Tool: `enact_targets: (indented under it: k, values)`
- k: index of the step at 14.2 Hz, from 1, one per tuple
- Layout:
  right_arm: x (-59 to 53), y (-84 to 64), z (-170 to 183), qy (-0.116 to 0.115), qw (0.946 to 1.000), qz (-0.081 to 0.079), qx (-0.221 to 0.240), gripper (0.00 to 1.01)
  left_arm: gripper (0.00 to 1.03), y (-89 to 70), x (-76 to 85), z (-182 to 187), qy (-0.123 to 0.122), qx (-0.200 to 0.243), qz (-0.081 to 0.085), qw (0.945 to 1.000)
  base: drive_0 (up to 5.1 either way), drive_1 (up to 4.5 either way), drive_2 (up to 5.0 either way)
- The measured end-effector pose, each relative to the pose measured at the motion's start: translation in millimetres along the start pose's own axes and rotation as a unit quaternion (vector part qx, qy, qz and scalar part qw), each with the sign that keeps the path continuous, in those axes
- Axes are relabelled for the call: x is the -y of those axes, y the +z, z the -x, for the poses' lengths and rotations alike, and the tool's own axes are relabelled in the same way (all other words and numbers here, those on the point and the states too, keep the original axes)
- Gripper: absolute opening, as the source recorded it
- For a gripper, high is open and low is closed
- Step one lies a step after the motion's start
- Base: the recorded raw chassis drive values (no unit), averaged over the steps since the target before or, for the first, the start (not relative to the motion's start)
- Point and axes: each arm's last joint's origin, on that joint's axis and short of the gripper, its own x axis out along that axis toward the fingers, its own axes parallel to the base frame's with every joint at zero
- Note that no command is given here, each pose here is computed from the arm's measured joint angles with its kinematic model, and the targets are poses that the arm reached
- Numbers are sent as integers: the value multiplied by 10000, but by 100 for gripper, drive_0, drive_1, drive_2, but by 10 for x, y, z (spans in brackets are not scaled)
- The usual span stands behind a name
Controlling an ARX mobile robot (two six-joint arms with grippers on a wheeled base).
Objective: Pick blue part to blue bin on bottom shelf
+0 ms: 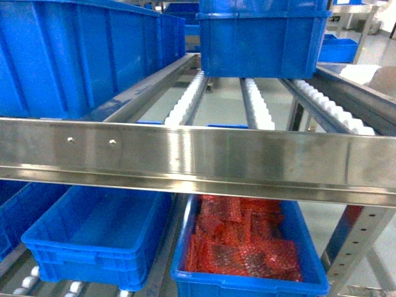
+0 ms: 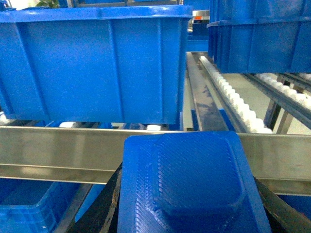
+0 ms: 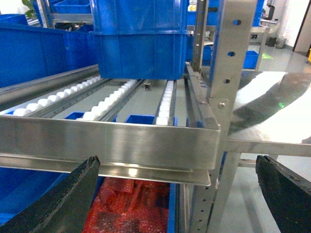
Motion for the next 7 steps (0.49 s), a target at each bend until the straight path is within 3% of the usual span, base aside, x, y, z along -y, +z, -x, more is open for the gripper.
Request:
enact_targets:
  k: [7]
  values:
    - [-1, 5, 0, 23, 10000, 2, 25, 98, 44, -3, -3, -1, 29, -11, -2, 10000, -504, 237, 237]
